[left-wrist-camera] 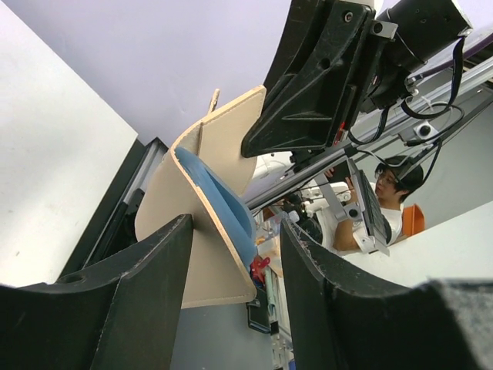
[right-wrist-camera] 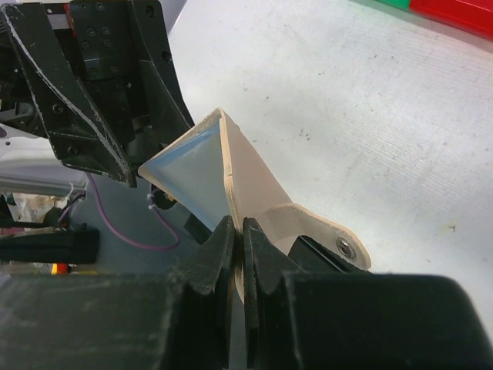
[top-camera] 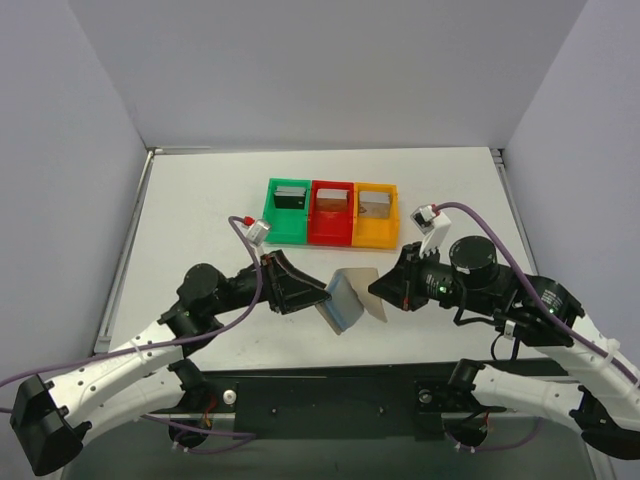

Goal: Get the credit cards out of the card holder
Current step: Open the card holder.

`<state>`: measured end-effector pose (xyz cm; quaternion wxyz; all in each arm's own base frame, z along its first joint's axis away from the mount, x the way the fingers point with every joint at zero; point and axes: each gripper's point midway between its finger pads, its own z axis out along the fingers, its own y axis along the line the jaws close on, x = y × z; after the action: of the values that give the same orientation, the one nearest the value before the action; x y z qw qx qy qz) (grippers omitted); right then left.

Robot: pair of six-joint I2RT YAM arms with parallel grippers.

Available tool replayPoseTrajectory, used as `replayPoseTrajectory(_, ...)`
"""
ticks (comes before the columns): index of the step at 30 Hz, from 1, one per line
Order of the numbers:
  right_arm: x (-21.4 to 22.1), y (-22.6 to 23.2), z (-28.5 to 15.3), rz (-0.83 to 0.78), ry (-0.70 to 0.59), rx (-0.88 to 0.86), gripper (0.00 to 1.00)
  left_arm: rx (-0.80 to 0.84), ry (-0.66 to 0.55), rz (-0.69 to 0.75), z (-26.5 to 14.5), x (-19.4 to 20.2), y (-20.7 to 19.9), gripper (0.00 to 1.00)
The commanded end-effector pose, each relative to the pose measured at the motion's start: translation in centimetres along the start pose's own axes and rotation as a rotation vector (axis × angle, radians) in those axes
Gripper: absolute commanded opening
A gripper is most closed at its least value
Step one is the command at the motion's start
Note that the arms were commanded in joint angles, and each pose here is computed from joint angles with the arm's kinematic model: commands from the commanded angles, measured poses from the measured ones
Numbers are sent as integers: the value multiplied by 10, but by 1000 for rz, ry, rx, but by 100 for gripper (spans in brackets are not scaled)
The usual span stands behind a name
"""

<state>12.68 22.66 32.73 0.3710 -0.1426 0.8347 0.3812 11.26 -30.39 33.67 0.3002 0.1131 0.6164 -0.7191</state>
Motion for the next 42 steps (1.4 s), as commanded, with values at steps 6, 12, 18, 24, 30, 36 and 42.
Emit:
replayPoseTrajectory(6, -7, 7, 2, 39, -63, -77, 0, 58, 17, 76, 0, -8, -36, 59)
replayPoseTrajectory(12, -4, 8, 8, 77, -64, -115, 0, 88, 38, 108, 3, -4, -49, 46)
replayPoseTrajectory(18, -6, 14, 6, 80, -70, -139, 0, 58, 54, 105, 6, 1, -43, 53)
replayPoseTrajectory(24, -7, 12, 4, 91, -74, -126, 0, 14, 46, 105, 6, 1, -32, 66)
replayPoseTrajectory(30, -9, 13, 2, 100, -89, -136, 0, -60, 48, 102, 4, 6, -10, 67)
replayPoseTrajectory(36, -11, 22, -2, 115, -95, -182, 0, -113, 47, 100, -1, 13, 9, 68)
replayPoseTrajectory(42, -18, 39, -9, 139, -100, -256, 0, -80, 18, 90, -3, 15, 13, 68)
